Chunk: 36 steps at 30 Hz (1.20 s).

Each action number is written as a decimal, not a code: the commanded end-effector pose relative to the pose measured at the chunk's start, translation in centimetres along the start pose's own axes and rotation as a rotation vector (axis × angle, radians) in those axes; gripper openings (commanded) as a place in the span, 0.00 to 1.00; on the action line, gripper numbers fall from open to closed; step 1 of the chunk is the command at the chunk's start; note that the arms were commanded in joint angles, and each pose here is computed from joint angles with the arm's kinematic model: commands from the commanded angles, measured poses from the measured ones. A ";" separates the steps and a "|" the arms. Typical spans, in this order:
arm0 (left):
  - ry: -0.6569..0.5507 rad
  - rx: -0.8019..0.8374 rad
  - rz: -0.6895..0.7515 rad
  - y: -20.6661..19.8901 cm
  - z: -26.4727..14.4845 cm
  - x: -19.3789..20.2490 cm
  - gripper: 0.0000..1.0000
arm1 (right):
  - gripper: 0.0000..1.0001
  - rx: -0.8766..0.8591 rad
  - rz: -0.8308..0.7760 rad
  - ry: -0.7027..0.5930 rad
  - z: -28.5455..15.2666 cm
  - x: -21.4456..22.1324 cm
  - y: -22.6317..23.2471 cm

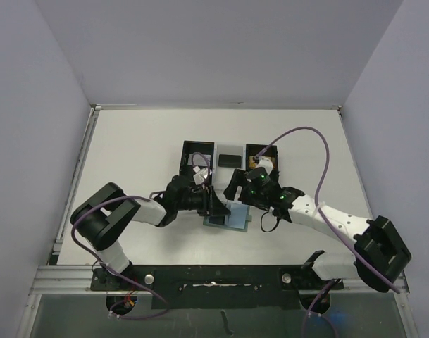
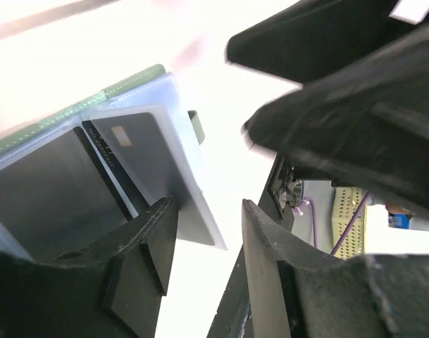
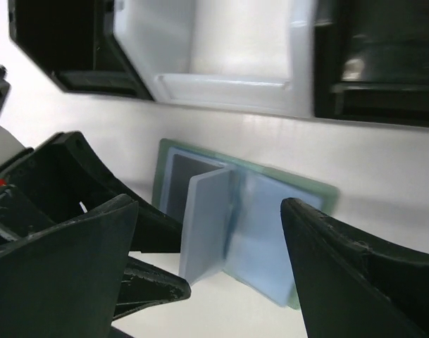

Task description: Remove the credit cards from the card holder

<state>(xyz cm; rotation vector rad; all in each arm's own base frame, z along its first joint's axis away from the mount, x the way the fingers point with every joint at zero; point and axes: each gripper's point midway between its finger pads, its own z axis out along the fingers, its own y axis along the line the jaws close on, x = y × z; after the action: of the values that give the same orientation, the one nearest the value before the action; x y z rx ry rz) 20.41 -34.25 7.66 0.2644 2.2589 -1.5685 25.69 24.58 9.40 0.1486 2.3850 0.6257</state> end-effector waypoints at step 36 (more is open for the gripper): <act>0.025 -0.226 -0.021 2.6 1.7 0.3 0.39 | 0.31 -0.073 0.218 0.025 1.6 3.8 -3.5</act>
<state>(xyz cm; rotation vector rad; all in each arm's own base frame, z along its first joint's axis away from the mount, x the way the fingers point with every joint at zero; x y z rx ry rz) 20.60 -33.94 3.90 0.1754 2.4813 -1.2735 22.47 22.18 2.97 0.3550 2.4326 0.7988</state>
